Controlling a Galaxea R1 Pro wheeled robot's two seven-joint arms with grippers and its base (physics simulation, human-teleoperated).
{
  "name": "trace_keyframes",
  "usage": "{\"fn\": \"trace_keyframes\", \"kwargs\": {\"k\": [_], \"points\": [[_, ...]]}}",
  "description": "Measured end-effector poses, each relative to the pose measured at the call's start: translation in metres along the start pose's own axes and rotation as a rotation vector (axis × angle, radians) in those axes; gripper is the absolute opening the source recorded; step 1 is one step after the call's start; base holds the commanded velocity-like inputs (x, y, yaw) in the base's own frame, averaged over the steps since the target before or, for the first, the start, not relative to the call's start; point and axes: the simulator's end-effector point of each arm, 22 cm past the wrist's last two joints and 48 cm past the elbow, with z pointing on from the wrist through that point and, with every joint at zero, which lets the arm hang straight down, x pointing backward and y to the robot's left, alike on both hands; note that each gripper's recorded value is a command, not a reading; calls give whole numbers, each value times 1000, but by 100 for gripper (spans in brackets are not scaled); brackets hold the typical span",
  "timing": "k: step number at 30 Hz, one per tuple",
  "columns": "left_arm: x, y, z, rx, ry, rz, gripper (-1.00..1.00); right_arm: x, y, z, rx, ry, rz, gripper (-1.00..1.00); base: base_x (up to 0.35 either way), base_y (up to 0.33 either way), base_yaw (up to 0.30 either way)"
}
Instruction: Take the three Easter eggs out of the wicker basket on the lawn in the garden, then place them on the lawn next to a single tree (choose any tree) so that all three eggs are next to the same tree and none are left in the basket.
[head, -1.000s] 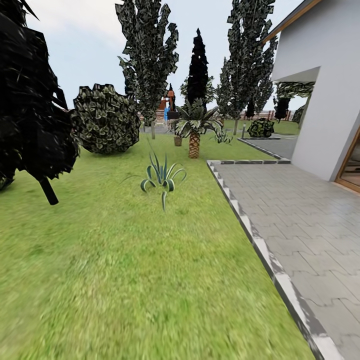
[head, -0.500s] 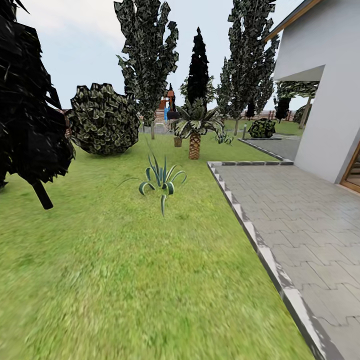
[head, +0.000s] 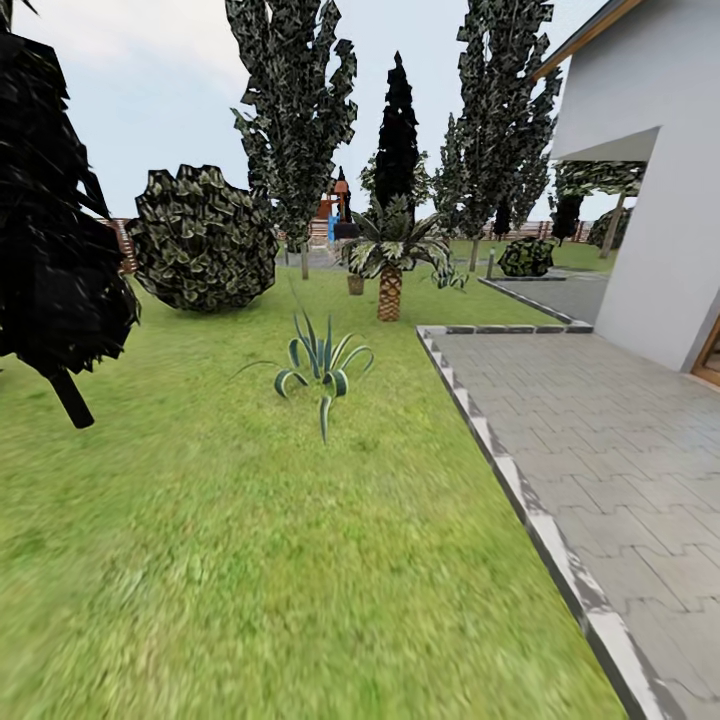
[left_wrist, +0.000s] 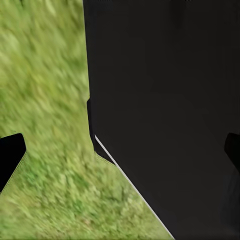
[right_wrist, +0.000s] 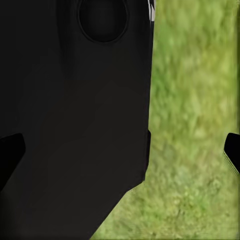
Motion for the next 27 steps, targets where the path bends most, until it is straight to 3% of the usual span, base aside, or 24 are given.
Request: {"fn": "trace_keyframes", "kwargs": {"k": [27], "points": [[0,0,0,0,0,0,100,0,0,0,0,0,-1,100,333,0,0]]}}
